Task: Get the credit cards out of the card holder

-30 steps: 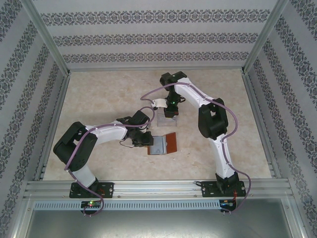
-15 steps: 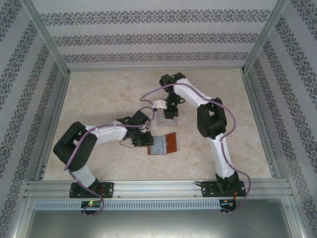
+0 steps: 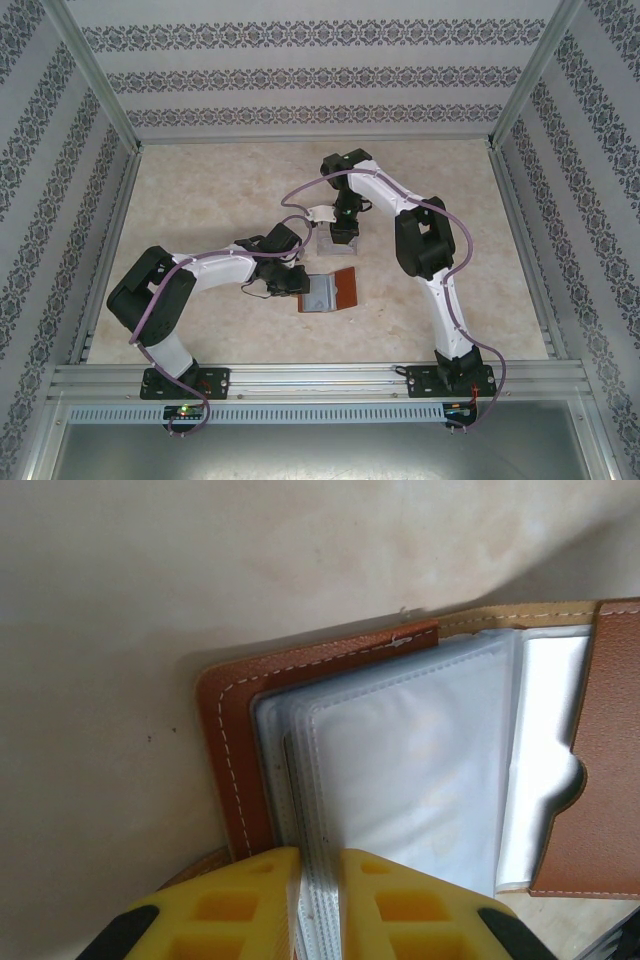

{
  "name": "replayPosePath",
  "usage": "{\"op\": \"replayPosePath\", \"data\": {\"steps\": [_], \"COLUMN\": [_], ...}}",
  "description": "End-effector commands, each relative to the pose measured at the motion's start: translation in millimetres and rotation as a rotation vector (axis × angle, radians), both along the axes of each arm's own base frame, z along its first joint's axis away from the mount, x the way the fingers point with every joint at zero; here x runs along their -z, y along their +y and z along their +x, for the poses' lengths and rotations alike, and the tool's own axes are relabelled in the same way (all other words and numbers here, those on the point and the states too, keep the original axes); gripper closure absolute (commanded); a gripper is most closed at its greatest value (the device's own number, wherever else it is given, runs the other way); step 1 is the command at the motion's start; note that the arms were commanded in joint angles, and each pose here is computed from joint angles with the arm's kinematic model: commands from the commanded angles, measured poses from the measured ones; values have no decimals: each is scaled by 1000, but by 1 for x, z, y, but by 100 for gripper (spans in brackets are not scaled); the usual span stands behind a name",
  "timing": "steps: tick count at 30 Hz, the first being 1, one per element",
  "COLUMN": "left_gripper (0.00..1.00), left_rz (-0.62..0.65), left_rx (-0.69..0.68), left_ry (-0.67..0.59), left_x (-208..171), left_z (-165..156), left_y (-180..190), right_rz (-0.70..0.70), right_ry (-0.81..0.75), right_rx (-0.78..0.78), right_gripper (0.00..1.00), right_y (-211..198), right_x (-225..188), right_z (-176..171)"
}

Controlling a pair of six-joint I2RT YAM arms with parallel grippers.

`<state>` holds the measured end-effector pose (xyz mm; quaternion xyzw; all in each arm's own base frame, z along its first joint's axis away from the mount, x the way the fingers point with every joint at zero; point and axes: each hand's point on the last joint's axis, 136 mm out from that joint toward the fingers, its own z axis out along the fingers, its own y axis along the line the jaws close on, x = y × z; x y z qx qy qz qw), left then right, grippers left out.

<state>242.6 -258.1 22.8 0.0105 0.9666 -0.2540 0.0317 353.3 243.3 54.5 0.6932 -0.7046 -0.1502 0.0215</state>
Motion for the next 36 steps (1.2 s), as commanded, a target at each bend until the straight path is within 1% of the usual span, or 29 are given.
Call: {"op": "replayPosePath", "data": {"steps": [1,12,23,28,33,35,36], "left_gripper": [81,81,81,81,81,81,81], "left_rz": [149,144,146,145,141,141,142], "left_rx": [-13,-12,-7,-4,-3,0,1], "left_ry": [133,134,133,131,129,131,129], "left_x": [33,34,33,32,31,31,31], "left_z": [-34,-34,-34,-33,-31,-31,-31], "left_y": [31,30,30,29,28,28,28], "right_rz": [-13,-26,-27,4,68,93,105], "right_ry": [24,-44,-67,-62,-64,-69,-69], "right_rx": [-12,-10,-2,21,131,213,279], "right_gripper": [85,79,78,78,79,79,79], "right_y": [1,-5,-9,-5,7,12,15], "right_x": [-2,-27,-42,-49,-57,-59,-60], "right_z": [-5,7,10,7,7,9,11]}}
